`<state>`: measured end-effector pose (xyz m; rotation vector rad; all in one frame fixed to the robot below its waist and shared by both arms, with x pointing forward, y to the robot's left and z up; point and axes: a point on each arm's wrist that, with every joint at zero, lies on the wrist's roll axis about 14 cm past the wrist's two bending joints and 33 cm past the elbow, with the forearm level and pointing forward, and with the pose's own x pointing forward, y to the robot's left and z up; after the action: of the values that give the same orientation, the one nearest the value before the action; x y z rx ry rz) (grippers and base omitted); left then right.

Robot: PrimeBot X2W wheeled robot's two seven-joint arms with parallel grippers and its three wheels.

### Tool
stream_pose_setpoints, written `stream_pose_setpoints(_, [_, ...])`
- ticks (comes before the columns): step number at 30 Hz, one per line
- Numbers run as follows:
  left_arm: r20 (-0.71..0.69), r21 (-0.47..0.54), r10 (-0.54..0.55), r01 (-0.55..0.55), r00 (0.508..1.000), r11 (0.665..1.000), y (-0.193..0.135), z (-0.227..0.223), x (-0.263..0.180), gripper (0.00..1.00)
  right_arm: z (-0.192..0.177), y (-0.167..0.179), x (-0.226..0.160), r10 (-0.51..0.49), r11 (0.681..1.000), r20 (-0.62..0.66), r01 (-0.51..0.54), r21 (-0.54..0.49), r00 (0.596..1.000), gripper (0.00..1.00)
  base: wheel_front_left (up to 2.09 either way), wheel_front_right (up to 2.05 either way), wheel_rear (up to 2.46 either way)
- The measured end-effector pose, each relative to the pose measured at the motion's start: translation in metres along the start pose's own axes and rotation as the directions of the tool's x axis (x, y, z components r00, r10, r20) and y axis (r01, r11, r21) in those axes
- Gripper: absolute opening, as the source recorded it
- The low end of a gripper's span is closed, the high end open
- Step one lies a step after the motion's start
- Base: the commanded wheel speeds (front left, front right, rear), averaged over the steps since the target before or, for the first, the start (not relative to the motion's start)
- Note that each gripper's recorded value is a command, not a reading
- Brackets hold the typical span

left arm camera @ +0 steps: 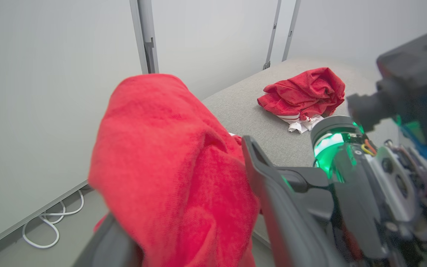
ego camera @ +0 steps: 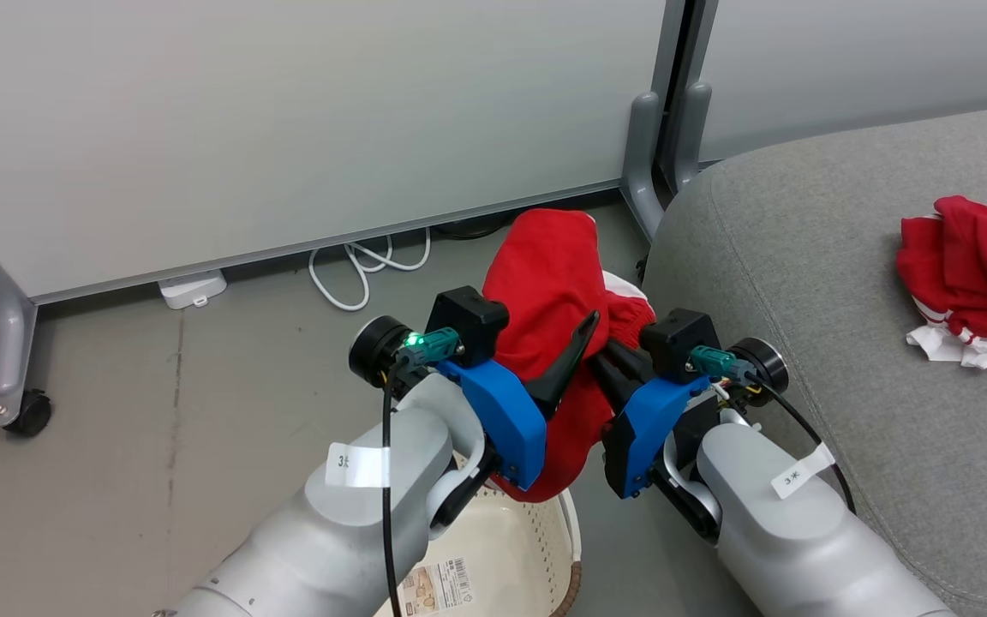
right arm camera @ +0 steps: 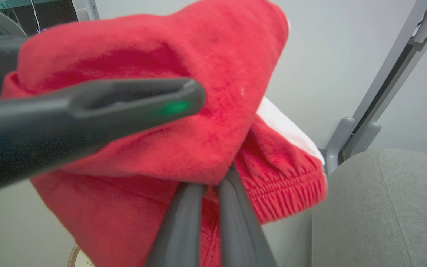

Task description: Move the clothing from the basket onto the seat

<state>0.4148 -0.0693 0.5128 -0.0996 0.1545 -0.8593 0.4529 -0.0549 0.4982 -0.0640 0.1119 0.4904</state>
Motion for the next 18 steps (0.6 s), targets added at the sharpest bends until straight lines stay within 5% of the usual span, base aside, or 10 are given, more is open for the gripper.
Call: stream_pose_setpoints(18, [0.059, -0.053, 0.132, -0.129, 0.989, 0.99, 0.02, -0.007, -0.026, 1.0, 0.006, -0.006, -0.006, -0.032, 0.999, 0.026, 0.031, 0.019, 0.999, 0.0, 0.0, 0.0, 0.0])
